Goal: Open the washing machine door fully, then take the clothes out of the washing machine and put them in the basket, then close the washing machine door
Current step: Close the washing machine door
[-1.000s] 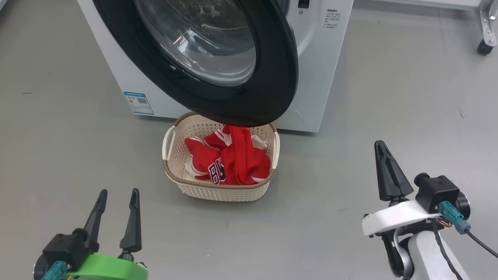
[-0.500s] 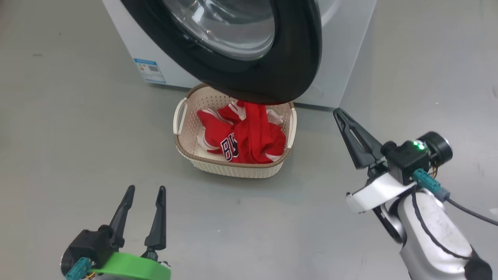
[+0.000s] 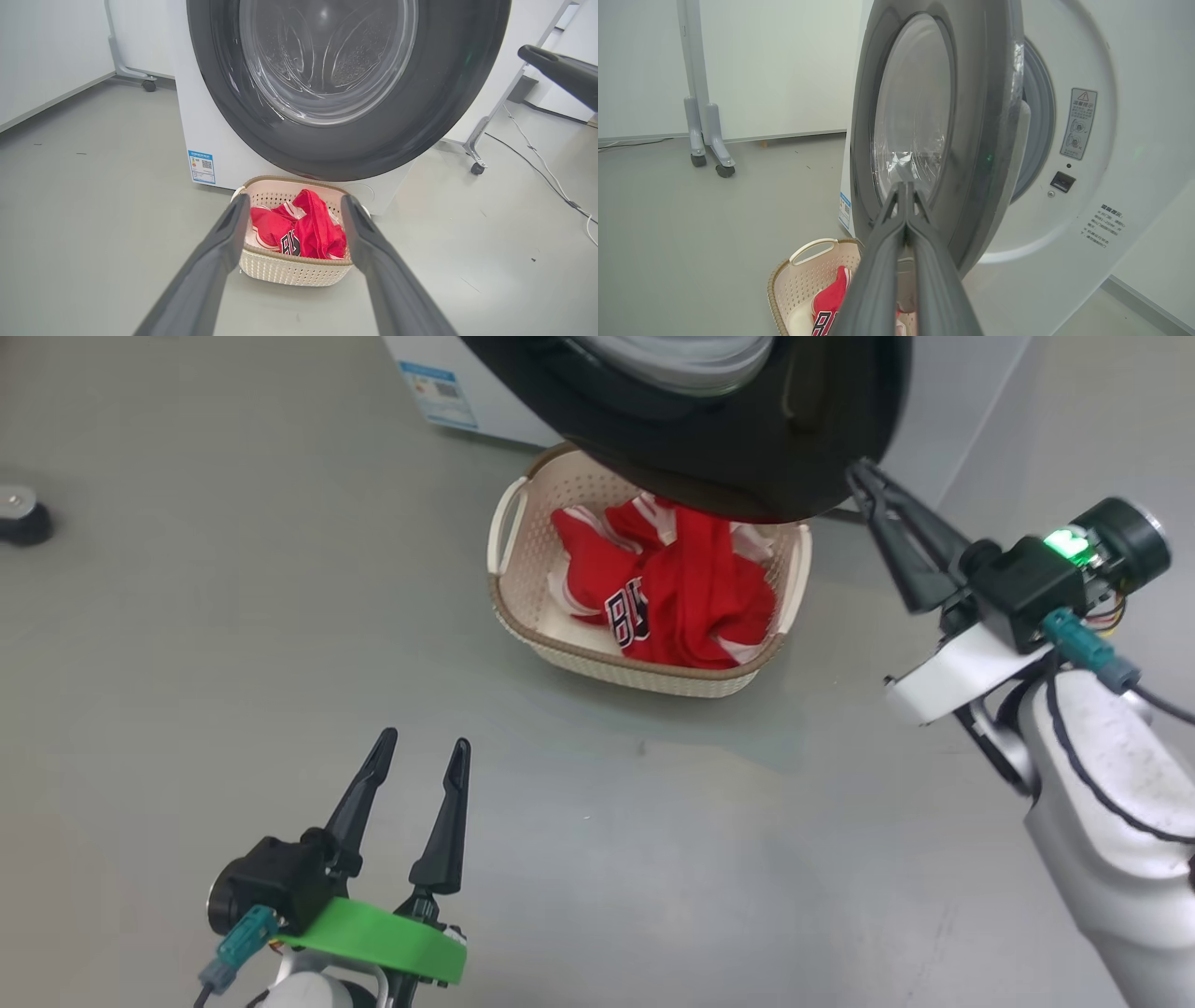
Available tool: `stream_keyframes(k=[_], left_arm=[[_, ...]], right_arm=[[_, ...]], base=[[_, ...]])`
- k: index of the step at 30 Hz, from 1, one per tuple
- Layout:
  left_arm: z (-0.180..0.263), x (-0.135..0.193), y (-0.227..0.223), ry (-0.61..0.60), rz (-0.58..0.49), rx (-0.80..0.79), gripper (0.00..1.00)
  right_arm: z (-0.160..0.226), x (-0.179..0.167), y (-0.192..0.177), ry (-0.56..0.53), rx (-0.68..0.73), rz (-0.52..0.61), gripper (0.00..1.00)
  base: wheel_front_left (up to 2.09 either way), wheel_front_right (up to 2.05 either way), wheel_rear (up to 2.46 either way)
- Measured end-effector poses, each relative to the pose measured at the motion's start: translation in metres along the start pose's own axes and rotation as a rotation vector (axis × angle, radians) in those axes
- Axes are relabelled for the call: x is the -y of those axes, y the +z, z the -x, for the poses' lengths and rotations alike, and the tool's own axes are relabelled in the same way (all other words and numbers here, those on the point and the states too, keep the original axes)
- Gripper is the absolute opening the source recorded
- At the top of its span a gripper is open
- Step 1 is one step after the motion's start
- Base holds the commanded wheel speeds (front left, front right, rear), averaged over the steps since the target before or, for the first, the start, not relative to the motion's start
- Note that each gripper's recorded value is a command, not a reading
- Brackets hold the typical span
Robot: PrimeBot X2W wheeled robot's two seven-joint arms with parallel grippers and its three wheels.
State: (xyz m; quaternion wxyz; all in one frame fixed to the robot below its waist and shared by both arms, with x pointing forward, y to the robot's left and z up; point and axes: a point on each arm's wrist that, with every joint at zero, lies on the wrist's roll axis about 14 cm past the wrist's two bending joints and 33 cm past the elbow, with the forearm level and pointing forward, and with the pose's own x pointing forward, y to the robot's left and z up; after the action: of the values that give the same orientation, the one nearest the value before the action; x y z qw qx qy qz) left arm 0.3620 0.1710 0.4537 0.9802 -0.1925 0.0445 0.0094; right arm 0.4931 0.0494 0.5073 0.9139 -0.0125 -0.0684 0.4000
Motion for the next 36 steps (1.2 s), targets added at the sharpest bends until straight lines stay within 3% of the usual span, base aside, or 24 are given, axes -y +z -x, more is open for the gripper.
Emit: stream_keyframes(k=[13, 26, 36], left_arm=[[-0.003, -0.031, -0.003, 0.096, -0.034, -0.022, 1.00], [-0.014, -0.040, -0.013, 0.117, -0.039, -0.055, 1.00], [-0.019, -0.037, -0.031, 0.120, 0.026, -0.097, 1.00]], right_arm=[[-0.043, 0.009, -0.031, 0.060, -0.021, -0.040, 0.00], [-0.064, 0.047, -0.048, 0.008, -0.013, -0.078, 0.00], [-0.084, 0.087, -0.051, -0.054, 0.009, -0.084, 0.00]], base=[[0.00, 0.00, 0.00], [0.00, 0.00, 0.00], [0.00, 0.00, 0.00]])
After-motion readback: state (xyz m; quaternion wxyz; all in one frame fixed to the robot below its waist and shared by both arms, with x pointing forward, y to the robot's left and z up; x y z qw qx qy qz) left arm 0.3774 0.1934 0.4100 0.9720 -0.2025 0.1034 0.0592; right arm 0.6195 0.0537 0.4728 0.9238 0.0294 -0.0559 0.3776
